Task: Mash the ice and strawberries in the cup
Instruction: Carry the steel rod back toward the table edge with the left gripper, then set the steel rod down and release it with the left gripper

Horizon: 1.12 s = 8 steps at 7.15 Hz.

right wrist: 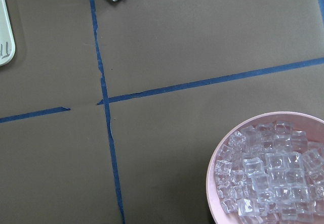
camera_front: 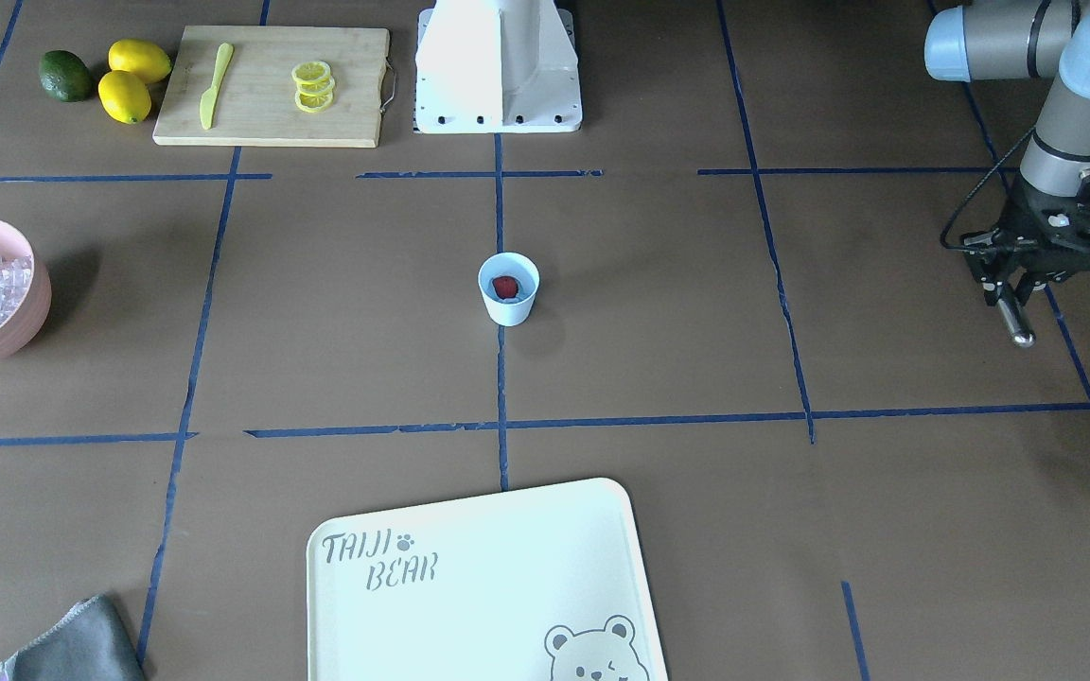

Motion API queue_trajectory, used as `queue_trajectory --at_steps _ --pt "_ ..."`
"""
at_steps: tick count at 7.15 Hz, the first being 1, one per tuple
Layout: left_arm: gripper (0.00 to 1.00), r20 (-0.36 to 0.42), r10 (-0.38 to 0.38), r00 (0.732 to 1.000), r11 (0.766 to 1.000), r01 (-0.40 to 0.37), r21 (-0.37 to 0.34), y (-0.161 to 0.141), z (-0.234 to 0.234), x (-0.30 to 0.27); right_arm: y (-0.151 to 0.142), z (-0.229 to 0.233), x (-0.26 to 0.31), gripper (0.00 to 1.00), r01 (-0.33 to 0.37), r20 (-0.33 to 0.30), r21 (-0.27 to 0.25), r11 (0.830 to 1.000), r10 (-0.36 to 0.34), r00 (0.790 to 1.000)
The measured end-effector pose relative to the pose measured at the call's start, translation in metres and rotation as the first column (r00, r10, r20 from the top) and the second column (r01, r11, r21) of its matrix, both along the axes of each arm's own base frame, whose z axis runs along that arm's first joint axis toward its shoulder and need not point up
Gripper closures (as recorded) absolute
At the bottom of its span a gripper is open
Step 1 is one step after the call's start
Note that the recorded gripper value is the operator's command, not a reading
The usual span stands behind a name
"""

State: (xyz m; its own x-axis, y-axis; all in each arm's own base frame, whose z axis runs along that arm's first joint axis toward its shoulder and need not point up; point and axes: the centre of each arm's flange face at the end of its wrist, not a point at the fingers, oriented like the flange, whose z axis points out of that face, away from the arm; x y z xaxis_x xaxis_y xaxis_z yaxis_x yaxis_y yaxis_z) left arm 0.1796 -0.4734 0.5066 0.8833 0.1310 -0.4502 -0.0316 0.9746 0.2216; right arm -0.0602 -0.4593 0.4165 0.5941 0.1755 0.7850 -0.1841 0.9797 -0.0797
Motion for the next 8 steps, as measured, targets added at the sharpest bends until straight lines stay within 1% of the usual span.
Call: queue_trajectory --at_steps 1,2,3,5,8 --pt "1.0 0.044 0.007 0.999 0.995 -0.003 -0.098 0.002 0.014 -0.001 0.0 0.001 0.0 0.0 0.0 -0.001 -0.002 1.0 0.0 1.0" --pt "1.0 0.064 0.018 0.998 0.986 -0.007 -0.168 0.004 0.03 0.0 0.0 0.001 0.0 0.0 0.0 -0.001 -0.003 1.0 0.0 1.0" --pt "1.0 0.069 0.026 0.997 0.975 -0.01 -0.223 0.003 0.048 0.004 0.001 0.001 0.0 0.0 0.0 -0.001 -0.003 1.0 0.0 1.0" --pt "1.0 0.087 0.033 0.996 0.958 -0.006 -0.286 -0.007 0.083 0.013 0.001 0.002 0.0 0.0 0.0 -0.001 -0.003 1.0 0.0 1.0" --pt "1.0 0.105 0.039 0.994 0.947 -0.003 -0.322 -0.019 0.113 0.021 0.001 0.001 0.0 0.0 0.0 -0.001 -0.002 1.0 0.0 1.0"
